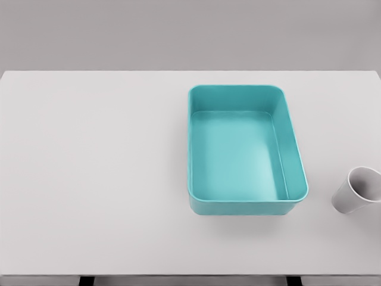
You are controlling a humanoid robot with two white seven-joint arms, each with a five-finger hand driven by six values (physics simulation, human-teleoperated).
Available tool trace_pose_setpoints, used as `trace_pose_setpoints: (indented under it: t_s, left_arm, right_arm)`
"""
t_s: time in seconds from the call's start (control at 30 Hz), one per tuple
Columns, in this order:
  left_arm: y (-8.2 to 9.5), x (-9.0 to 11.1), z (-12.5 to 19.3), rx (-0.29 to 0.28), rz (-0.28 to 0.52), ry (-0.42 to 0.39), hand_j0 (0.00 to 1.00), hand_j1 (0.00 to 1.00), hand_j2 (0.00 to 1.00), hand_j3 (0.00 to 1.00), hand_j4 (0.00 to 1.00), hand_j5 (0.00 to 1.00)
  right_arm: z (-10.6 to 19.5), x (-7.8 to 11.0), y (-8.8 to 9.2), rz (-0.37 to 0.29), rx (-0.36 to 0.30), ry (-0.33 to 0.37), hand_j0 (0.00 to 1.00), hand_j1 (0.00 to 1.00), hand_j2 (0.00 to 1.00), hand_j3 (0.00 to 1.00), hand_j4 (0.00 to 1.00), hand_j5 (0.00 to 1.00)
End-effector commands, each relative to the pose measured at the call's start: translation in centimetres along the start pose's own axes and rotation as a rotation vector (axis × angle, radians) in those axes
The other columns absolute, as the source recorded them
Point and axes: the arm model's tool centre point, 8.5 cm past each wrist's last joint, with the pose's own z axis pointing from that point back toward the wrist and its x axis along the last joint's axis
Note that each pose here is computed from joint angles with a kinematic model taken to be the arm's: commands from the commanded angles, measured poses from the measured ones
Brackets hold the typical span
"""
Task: Put the paper cup into the basket with your right arm
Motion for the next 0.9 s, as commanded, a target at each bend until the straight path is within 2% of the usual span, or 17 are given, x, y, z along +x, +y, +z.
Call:
trace_pose_setpoints:
  t_s: [0.0, 0.03, 0.1, 0.2, 0.3, 0.47, 0.63, 0.7, 0.77, 0.87]
  left_arm:
    - [0.0, 0.0, 0.0, 0.0, 0.0, 0.0, 1.0, 1.0, 1.0, 1.0, 1.0, 1.0]
    - [0.0, 0.0, 0.0, 0.0, 0.0, 0.0, 1.0, 1.0, 1.0, 1.0, 1.0, 1.0]
    - [0.0, 0.0, 0.0, 0.0, 0.0, 0.0, 1.0, 1.0, 1.0, 1.0, 1.0, 1.0]
    - [0.0, 0.0, 0.0, 0.0, 0.0, 0.0, 1.0, 1.0, 1.0, 1.0, 1.0, 1.0]
    - [0.0, 0.0, 0.0, 0.0, 0.0, 0.0, 1.0, 1.0, 1.0, 1.0, 1.0, 1.0]
    - [0.0, 0.0, 0.0, 0.0, 0.0, 0.0, 1.0, 1.0, 1.0, 1.0, 1.0, 1.0]
    - [0.0, 0.0, 0.0, 0.0, 0.0, 0.0, 1.0, 1.0, 1.0, 1.0, 1.0, 1.0]
    - [0.0, 0.0, 0.0, 0.0, 0.0, 0.0, 1.0, 1.0, 1.0, 1.0, 1.0, 1.0]
    - [0.0, 0.0, 0.0, 0.0, 0.0, 0.0, 1.0, 1.0, 1.0, 1.0, 1.0, 1.0]
    - [0.0, 0.0, 0.0, 0.0, 0.0, 0.0, 1.0, 1.0, 1.0, 1.0, 1.0, 1.0]
  right_arm:
    - [0.6, 0.7, -0.9, 0.005, -0.024, -0.04, 1.0, 1.0, 1.0, 1.0, 1.0, 1.0]
    - [0.4, 0.9, -0.2, 0.004, 0.002, -0.047, 1.0, 1.0, 1.0, 1.0, 1.0, 1.0]
    - [1.2, 0.6, 1.1, -0.052, 0.034, -0.049, 1.0, 1.0, 1.0, 1.0, 1.0, 1.0]
    - [1.1, 0.4, 2.6, -0.092, 0.061, -0.055, 1.0, 1.0, 1.0, 1.0, 1.0, 1.0]
    - [0.4, 1.2, 3.6, -0.126, 0.079, -0.097, 1.0, 1.0, 1.0, 1.0, 1.0, 1.0]
    - [-0.4, 2.3, 6.5, -0.148, 0.161, -0.134, 1.0, 1.0, 1.0, 1.0, 1.0, 1.0]
    - [-0.1, 1.8, 8.6, -0.164, 0.241, -0.106, 1.0, 1.0, 1.0, 1.0, 1.0, 1.0]
    - [-0.9, 3.2, 9.4, -0.159, 0.273, -0.152, 1.0, 1.0, 1.0, 1.0, 1.0, 1.0]
    - [-1.2, 4.0, 9.9, -0.158, 0.29, -0.178, 1.0, 1.0, 1.0, 1.0, 1.0, 1.0]
    - [-1.2, 3.7, 10.2, -0.162, 0.301, -0.169, 1.0, 1.0, 1.0, 1.0, 1.0, 1.0]
